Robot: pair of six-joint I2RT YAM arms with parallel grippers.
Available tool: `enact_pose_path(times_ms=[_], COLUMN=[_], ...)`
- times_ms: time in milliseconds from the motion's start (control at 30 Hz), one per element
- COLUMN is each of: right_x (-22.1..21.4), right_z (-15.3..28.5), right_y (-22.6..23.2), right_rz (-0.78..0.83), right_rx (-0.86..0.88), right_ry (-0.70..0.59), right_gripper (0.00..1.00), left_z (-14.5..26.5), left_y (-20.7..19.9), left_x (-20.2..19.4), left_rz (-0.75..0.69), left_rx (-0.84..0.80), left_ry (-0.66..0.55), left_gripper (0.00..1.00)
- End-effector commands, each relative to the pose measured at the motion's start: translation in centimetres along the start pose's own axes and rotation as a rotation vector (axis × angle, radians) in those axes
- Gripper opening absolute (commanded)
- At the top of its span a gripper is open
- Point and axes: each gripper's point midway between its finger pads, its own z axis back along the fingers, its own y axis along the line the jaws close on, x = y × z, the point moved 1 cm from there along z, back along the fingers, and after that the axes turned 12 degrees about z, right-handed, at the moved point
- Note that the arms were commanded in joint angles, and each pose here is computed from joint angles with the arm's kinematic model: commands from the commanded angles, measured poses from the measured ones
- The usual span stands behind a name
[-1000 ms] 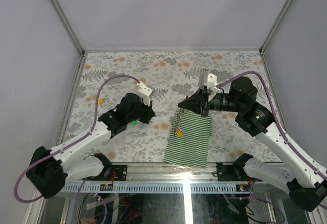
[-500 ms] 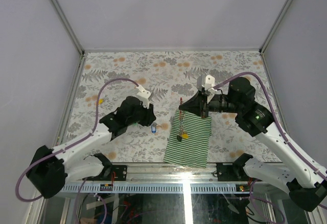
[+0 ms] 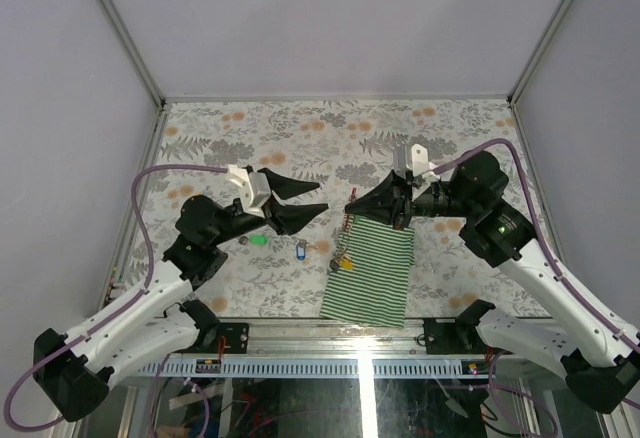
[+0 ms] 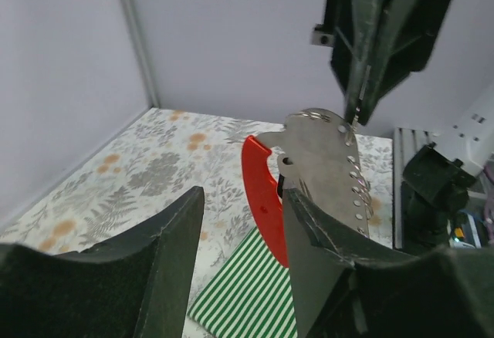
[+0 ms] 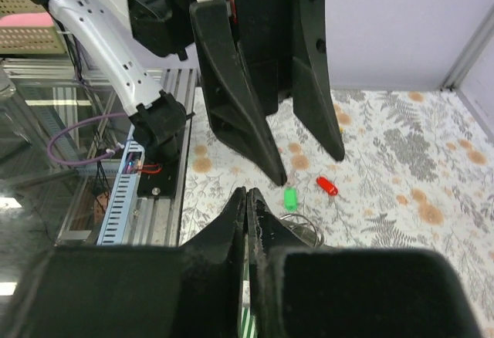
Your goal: Put the keys on the keyring
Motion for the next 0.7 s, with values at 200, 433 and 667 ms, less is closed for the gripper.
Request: enact_pose_path(times_ms=[200,433,667], right_x=[4.2,4.2,4.1], right_z=[-0.3,-0.5,-0.6], right_y=[0.9,0.9,0.9], right_rz=[0.098,0.096,0.092], right_rx=[0.100,0.110,0.123], right_ry=[-0.157,-0.161,-0.159], right_gripper=[0.00,0.00,0.00], left_z=[-0.7,-1.1,-1.5], left_y=[-4.8,-6.4,-7.7], left_x=[3.8,4.5,4.5], left_rz=[-0.150,-0.157,-0.151], left_rx=[-0.301,-0.386,-0.443], left_ry=[-0.129,-0.142,-0.134], left_gripper=[0.46,0.42,0.39])
